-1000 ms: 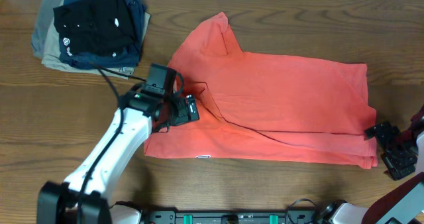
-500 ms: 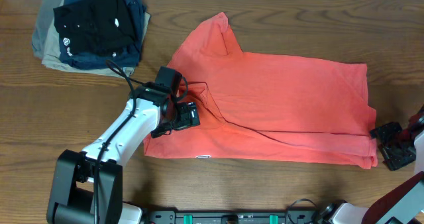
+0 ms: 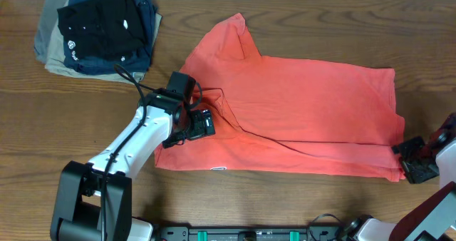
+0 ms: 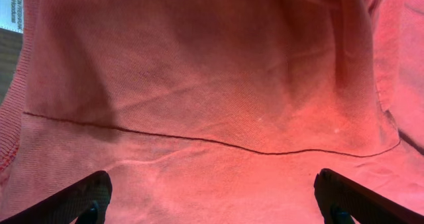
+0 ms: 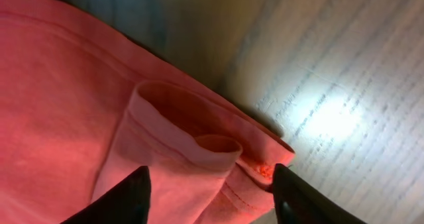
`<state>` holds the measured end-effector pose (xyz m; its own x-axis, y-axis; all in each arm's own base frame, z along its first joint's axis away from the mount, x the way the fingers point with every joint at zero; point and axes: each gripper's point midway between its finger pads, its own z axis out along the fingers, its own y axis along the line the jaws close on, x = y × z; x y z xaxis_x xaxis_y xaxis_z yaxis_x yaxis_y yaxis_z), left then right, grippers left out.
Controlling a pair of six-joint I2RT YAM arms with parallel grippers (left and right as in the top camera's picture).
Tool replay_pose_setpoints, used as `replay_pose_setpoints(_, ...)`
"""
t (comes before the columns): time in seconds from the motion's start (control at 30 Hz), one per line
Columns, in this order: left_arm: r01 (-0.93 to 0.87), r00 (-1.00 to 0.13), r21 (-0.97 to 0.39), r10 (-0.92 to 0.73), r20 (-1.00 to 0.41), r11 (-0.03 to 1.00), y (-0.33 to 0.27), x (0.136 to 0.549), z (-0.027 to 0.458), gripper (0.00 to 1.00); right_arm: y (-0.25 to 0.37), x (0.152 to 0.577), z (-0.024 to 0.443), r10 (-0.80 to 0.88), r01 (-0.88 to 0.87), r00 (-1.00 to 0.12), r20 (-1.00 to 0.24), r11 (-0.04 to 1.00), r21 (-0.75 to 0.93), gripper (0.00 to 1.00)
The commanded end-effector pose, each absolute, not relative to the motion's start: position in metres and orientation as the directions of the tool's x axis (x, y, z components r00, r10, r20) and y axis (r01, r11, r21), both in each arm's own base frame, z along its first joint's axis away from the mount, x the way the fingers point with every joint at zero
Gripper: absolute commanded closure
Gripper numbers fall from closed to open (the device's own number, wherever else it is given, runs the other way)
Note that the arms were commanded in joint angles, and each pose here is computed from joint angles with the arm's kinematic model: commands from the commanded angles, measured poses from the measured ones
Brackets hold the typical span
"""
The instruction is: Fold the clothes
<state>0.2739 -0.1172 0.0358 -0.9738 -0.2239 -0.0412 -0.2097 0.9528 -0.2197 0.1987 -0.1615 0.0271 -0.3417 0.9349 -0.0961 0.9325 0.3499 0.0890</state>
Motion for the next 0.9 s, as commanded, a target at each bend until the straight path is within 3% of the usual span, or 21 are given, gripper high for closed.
replay_pose_setpoints(0.0, -0.210, -0.974, -0.199, -0.222, -0.038, 0.957, -0.113, 0.272, 0.031, 0.02, -0.161, 0.199, 0.026, 0.936, 0.933, -0.339, -0.094, 0.348, 0.096, 0.44)
replay_pose_setpoints(0.43, -0.210, -0.974, -0.201, -0.222, -0.042, 0.957, -0.113, 0.273, 0.031, 0.02, -0.159, 0.215, 0.024, 0.919, 0.911, -0.374, -0.124, 0.389, 0.133, 0.45)
replay_pose_setpoints(0.87, -0.208, -0.974, -0.204, -0.222, -0.048, 0.957, -0.114, 0.274, 0.032, 0.02, -0.147, 0.219, 0.005, 0.905, 0.899, -0.420, -0.070, 0.425, 0.103, 0.45)
